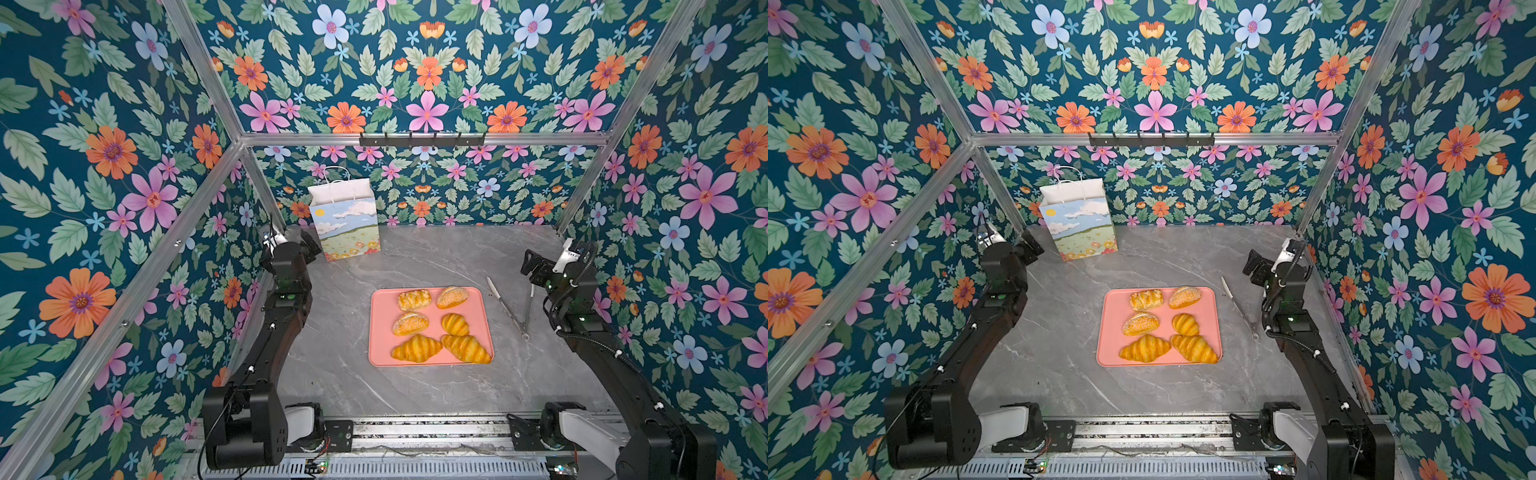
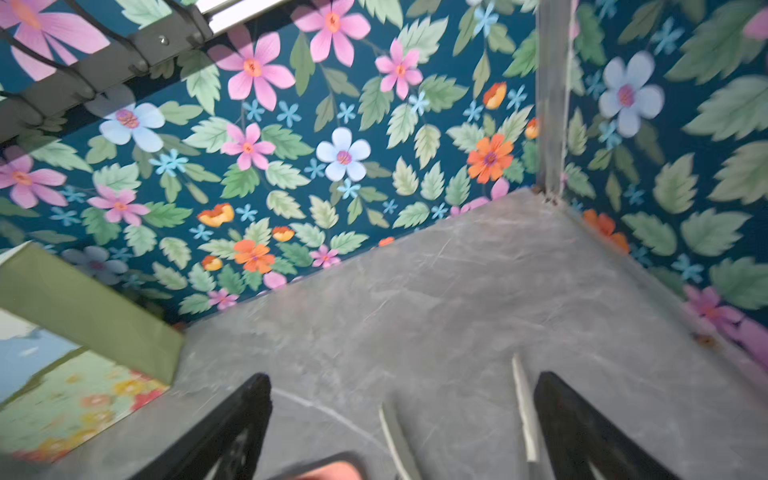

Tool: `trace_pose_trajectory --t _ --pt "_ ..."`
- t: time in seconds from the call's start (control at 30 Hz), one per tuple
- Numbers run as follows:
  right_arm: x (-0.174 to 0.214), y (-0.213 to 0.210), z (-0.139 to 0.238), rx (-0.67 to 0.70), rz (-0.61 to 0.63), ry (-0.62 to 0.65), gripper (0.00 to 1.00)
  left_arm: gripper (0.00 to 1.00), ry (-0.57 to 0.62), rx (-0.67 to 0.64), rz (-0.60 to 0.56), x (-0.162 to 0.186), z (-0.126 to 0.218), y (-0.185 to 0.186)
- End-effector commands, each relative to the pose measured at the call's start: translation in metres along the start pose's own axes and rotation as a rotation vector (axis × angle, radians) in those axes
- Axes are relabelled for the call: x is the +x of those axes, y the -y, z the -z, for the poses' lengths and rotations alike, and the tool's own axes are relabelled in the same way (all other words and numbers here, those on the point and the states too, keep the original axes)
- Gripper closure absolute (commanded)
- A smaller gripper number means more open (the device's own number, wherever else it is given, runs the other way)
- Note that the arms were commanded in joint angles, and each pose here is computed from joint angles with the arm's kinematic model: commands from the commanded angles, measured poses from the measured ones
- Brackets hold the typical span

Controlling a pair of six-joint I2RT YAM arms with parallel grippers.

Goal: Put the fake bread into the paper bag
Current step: 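Grasp the paper bag's edge with left gripper while right arm nears tongs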

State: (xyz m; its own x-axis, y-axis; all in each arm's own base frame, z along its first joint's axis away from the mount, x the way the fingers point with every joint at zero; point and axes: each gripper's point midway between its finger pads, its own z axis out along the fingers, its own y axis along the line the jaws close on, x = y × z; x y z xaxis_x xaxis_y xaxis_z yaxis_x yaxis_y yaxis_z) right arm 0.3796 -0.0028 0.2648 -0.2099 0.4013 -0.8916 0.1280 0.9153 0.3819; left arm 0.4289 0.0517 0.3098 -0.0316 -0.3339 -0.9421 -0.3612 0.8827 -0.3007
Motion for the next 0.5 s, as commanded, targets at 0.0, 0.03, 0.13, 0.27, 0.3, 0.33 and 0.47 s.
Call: trace_pose_trajectory --t 0.0,0.03,0.13,0.27,0.3,0.33,0.47 --pt "0.033 -0.026 0.005 -0.136 -0.160 -0.207 0.01 0.00 -0.173 0.025 -0.005 0.015 -0.009 0.014" --pt "0.036 -0.038 0.006 -0.204 -0.160 -0.233 0.01 0.00 -0.174 0.039 -0.005 0.004 -0.014 0.022" --pt "0.047 -0.063 0.010 -0.373 -0.194 -0.279 0.01 0.00 -0.187 0.061 -0.006 -0.016 -0.033 0.037" --pt "0.072 -0.072 0.009 -0.431 -0.194 -0.359 0.01 0.00 -0.251 0.128 0.007 -0.028 -0.064 0.055" --pt "0.081 -0.076 0.009 -0.426 -0.168 -0.391 0.01 0.00 -0.276 0.147 0.011 -0.028 -0.073 0.059" --pt "0.091 -0.081 0.009 -0.420 -0.124 -0.422 0.01 0.00 -0.293 0.153 0.012 -0.030 -0.081 0.062" --pt "0.119 -0.100 0.009 -0.455 -0.065 -0.487 0.01 0.04 -0.354 0.169 0.020 -0.029 -0.111 0.067"
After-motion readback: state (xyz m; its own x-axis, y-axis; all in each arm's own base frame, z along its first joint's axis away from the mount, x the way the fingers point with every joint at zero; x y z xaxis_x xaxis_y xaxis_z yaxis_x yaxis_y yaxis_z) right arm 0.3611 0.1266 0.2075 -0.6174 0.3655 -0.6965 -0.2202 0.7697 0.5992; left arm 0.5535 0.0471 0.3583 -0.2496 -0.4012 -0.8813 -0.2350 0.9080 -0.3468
